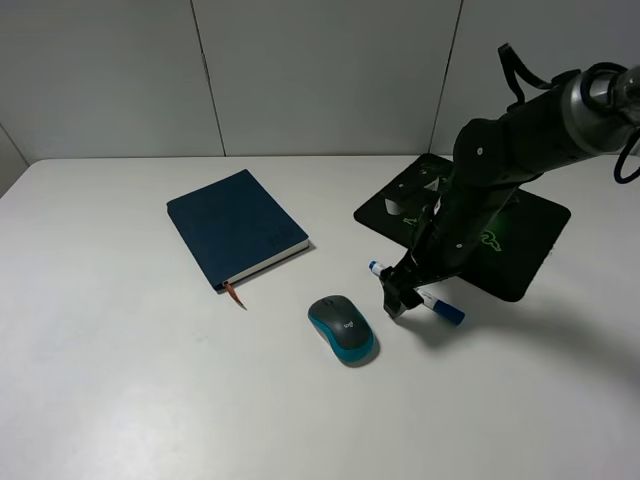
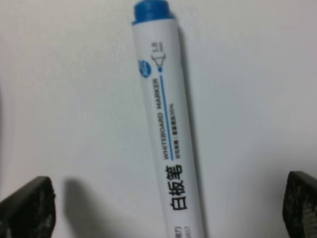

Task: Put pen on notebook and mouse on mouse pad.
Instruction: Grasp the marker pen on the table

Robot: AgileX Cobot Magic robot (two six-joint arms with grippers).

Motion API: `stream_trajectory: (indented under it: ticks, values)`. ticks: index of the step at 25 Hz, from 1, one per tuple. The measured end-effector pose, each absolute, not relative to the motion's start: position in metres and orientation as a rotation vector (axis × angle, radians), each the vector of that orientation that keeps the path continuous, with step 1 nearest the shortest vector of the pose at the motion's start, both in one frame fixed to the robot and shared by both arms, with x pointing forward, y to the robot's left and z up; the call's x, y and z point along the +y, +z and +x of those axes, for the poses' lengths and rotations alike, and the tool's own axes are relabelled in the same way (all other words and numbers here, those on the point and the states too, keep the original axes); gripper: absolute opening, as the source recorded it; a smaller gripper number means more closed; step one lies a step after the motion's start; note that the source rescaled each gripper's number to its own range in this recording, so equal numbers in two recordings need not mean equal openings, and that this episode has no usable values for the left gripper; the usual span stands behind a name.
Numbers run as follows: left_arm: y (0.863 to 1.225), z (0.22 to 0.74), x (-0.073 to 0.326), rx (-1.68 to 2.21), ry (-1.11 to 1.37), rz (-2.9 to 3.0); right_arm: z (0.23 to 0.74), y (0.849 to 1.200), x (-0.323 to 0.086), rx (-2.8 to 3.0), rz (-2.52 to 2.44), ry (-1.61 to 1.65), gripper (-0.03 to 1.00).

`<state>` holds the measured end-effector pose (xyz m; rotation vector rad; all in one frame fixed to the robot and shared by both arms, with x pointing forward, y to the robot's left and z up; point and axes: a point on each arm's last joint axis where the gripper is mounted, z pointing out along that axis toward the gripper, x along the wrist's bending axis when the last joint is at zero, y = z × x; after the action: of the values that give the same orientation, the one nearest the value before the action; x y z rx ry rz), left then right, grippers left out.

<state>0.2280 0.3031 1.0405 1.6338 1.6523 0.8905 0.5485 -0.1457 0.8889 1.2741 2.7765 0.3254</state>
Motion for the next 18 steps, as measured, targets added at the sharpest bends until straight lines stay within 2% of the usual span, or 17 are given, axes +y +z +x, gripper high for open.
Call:
stream_trajectory:
  ticks: [15,17,18]
  values:
    - [1.0405,0.228,0.3031,1.652,0.89,1.634,0.5488,0.8884,-0.1465,2.782,1.247,0.311,1.0]
    - [1.0405,0.228,0.3031,1.652,0.89,1.634,0.5489,0.8883,-0.1468,2.783,1.24,0.307,0.93]
    - [1.0405,0.228,0.3031,1.652,0.89,1.634,0.5488,0.8883,-0.1468,2.783,1.239,0.306,0.86]
